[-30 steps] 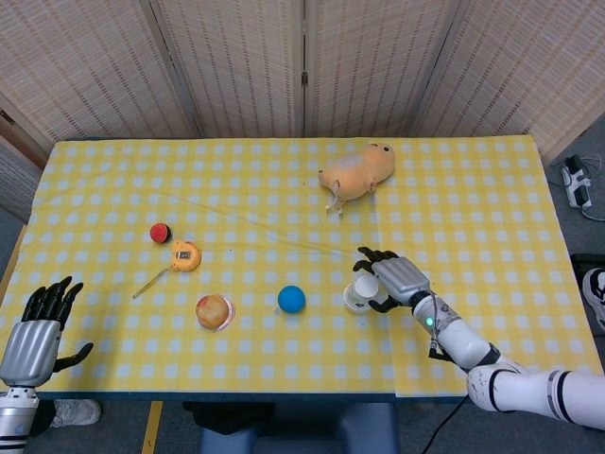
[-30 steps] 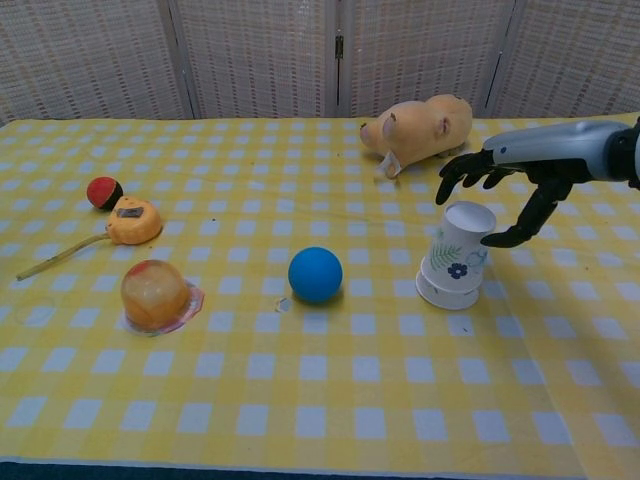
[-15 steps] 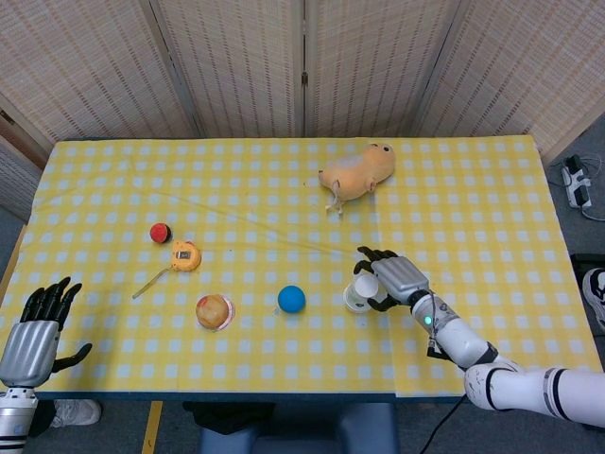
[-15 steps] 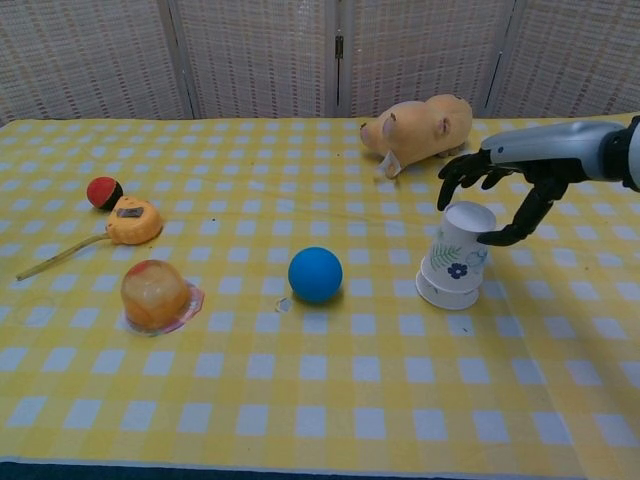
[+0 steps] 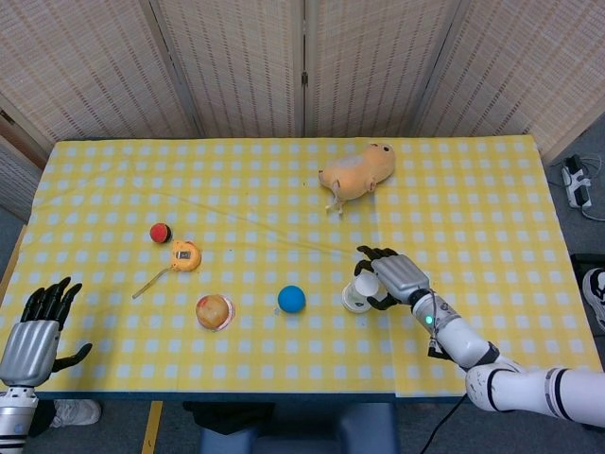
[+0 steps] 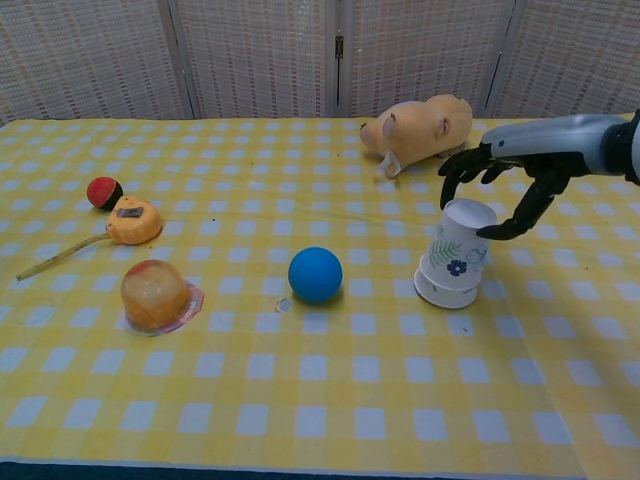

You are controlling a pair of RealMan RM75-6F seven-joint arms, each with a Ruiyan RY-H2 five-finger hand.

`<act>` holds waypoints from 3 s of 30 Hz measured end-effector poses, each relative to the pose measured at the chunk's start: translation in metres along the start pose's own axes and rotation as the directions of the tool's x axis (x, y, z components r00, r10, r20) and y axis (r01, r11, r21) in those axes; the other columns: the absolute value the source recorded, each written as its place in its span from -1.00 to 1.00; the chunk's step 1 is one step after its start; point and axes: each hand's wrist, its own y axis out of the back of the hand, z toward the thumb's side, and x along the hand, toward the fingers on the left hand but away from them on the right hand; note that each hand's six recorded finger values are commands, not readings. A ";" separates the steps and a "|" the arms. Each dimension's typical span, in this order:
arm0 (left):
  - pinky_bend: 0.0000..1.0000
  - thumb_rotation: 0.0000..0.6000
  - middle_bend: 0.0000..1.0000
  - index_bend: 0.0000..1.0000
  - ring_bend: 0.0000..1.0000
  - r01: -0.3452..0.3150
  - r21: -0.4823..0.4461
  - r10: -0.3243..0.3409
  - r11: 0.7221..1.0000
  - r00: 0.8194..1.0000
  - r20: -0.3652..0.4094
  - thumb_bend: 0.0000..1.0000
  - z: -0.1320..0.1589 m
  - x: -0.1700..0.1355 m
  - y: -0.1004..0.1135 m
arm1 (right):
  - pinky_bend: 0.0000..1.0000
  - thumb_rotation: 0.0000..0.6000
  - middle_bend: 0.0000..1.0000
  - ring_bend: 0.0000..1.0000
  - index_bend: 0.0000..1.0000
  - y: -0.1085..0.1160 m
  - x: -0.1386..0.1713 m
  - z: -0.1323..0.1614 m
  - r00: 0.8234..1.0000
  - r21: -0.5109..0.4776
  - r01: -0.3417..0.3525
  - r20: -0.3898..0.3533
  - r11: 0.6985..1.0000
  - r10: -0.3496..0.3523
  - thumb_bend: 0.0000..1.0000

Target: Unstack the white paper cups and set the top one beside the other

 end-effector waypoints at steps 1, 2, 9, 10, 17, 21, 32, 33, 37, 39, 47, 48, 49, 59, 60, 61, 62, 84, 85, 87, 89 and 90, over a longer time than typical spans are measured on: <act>-1.00 1.00 -0.98 -0.85 -0.95 0.000 0.000 0.000 1.000 1.000 0.000 -0.50 0.000 0.000 0.000 | -0.79 1.00 -0.83 -0.79 -0.29 0.001 0.001 0.000 1.000 0.001 0.002 0.000 1.000 -0.002 -0.14; -1.00 1.00 -0.98 -0.85 -0.95 0.001 0.000 -0.001 1.000 1.000 0.000 -0.50 0.000 0.000 0.000 | -0.79 1.00 -0.82 -0.79 -0.28 0.001 0.001 0.000 1.000 0.001 0.004 -0.001 1.000 -0.004 -0.14; -1.00 1.00 -0.98 -0.86 -0.95 0.003 0.000 -0.003 1.000 1.000 0.001 -0.50 0.001 0.001 0.000 | -0.79 1.00 -0.80 -0.78 -0.25 0.012 0.010 0.004 0.999 0.007 0.032 -0.015 0.999 -0.032 -0.14; -1.00 1.00 -0.98 -0.86 -0.95 0.004 0.000 -0.004 1.000 1.000 0.001 -0.50 0.001 0.001 0.000 | -0.79 1.00 -0.80 -0.78 -0.25 0.014 0.012 0.004 0.999 0.009 0.038 -0.016 0.999 -0.038 -0.14; -1.00 1.00 -0.98 -0.86 -0.95 0.006 -0.001 -0.006 1.000 1.000 0.001 -0.50 0.001 0.000 0.000 | -0.79 1.00 -0.80 -0.78 -0.23 0.025 0.022 0.003 0.997 0.049 0.071 -0.026 0.996 -0.070 -0.13; -1.00 1.00 -0.98 -0.86 -0.95 0.010 -0.001 -0.010 1.000 1.000 0.002 -0.50 0.002 0.000 -0.001 | -0.79 1.00 -0.79 -0.77 -0.23 0.020 0.023 -0.002 0.997 0.111 0.071 -0.021 0.991 -0.069 -0.12; -1.00 1.00 -0.98 -0.86 -0.95 0.019 -0.005 -0.019 1.000 1.000 -0.001 -0.50 0.001 -0.001 -0.003 | -0.80 1.00 -0.79 -0.78 -0.22 0.009 0.016 -0.011 0.997 0.169 0.071 -0.003 0.983 -0.072 -0.12; -1.00 1.00 -0.99 -0.86 -0.95 0.021 -0.006 -0.021 1.000 1.000 -0.001 -0.50 0.001 -0.001 -0.003 | -0.80 1.00 -0.79 -0.78 -0.22 0.011 0.016 -0.012 0.997 0.190 0.082 -0.001 0.978 -0.083 -0.12; -1.00 1.00 -0.99 -0.86 -0.95 0.024 -0.009 -0.024 1.000 1.000 0.003 -0.50 0.002 -0.001 -0.004 | -0.80 1.00 -0.78 -0.78 -0.22 0.015 0.017 -0.013 0.993 0.239 0.115 0.011 0.964 -0.121 -0.12; -1.00 1.00 -0.98 -0.86 -0.95 0.023 -0.010 -0.023 1.000 1.000 0.001 -0.50 0.001 -0.001 -0.004 | -0.80 1.00 -0.78 -0.78 -0.22 0.015 0.018 -0.012 0.993 0.221 0.114 0.011 0.969 -0.119 -0.12; -1.00 1.00 -0.99 -0.86 -0.95 0.025 -0.012 -0.025 1.000 1.000 -0.005 -0.50 0.000 -0.002 -0.003 | -0.80 1.00 -0.77 -0.77 -0.22 0.017 0.024 -0.002 0.996 0.036 0.086 -0.027 0.996 -0.085 -0.11; -1.00 1.00 -0.98 -0.86 -0.95 0.025 -0.012 -0.025 1.000 1.000 -0.005 -0.50 0.000 -0.002 -0.003 | -0.80 1.00 -0.77 -0.77 -0.22 0.019 0.025 -0.001 0.996 0.024 0.086 -0.036 0.996 -0.085 -0.11; -1.00 1.00 -0.99 -0.86 -0.95 0.025 -0.012 -0.025 1.000 1.000 -0.005 -0.50 0.000 -0.002 -0.003 | -0.80 1.00 -0.77 -0.77 -0.22 0.021 0.026 0.000 0.995 0.024 0.090 -0.043 0.996 -0.089 -0.11; -1.00 1.00 -0.98 -0.86 -0.95 0.025 -0.013 -0.025 1.000 1.000 0.000 -0.50 0.001 -0.001 -0.003 | -0.80 1.00 -0.77 -0.77 -0.22 0.039 0.041 -0.007 0.990 0.023 0.138 -0.042 0.990 -0.137 -0.11; -1.00 1.00 -0.98 -0.86 -0.95 0.024 -0.013 -0.024 1.000 1.000 0.000 -0.50 0.001 -0.001 -0.003 | -0.80 1.00 -0.77 -0.77 -0.22 0.042 0.044 -0.010 0.989 0.023 0.146 -0.034 0.989 -0.145 -0.12; -1.00 1.00 -0.98 -0.86 -0.95 0.024 -0.013 -0.024 1.000 1.000 0.001 -0.50 0.002 -0.001 -0.002 | -0.80 1.00 -0.77 -0.77 -0.22 0.043 0.047 -0.013 0.988 0.022 0.152 -0.029 0.988 -0.152 -0.12; -1.00 1.00 -0.98 -0.86 -0.95 0.025 -0.013 -0.025 1.000 1.000 0.002 -0.50 0.002 -0.001 -0.002 | -0.80 1.00 -0.77 -0.77 -0.22 0.045 0.050 -0.015 0.987 0.022 0.159 -0.022 0.987 -0.158 -0.12; -1.00 1.00 -0.99 -0.86 -0.95 0.024 -0.008 -0.023 1.000 0.999 0.028 -0.50 0.013 -0.001 0.001 | -0.80 1.00 -0.77 -0.77 -0.22 0.036 0.088 -0.082 0.978 -0.014 0.175 0.117 0.984 -0.173 -0.12; -1.00 1.00 -0.99 -0.86 -0.95 0.024 -0.008 -0.023 1.000 0.999 0.029 -0.50 0.013 -0.001 0.001 | -0.80 1.00 -0.77 -0.77 -0.22 0.035 0.087 -0.085 0.978 -0.011 0.171 0.121 0.985 -0.169 -0.11; -1.00 1.00 -0.98 -0.86 -0.95 0.025 -0.008 -0.025 1.000 0.999 0.030 -0.50 0.014 -0.002 0.000 | -0.80 1.00 -0.77 -0.77 -0.22 0.032 0.085 -0.090 0.978 -0.003 0.165 0.133 0.986 -0.163 -0.11; -1.00 1.00 -0.98 -0.86 -0.95 0.025 -0.007 -0.025 1.000 0.999 0.030 -0.50 0.013 -0.002 0.001 | -0.80 1.00 -0.77 -0.77 -0.22 0.029 0.082 -0.095 0.976 0.002 0.162 0.144 0.987 -0.161 -0.11; -1.00 1.00 -0.98 -0.86 -0.95 0.025 -0.007 -0.025 1.000 0.999 0.028 -0.50 0.013 -0.002 0.001 | -0.80 1.00 -0.77 -0.77 -0.22 0.028 0.078 -0.099 0.975 0.007 0.161 0.153 0.987 -0.160 -0.11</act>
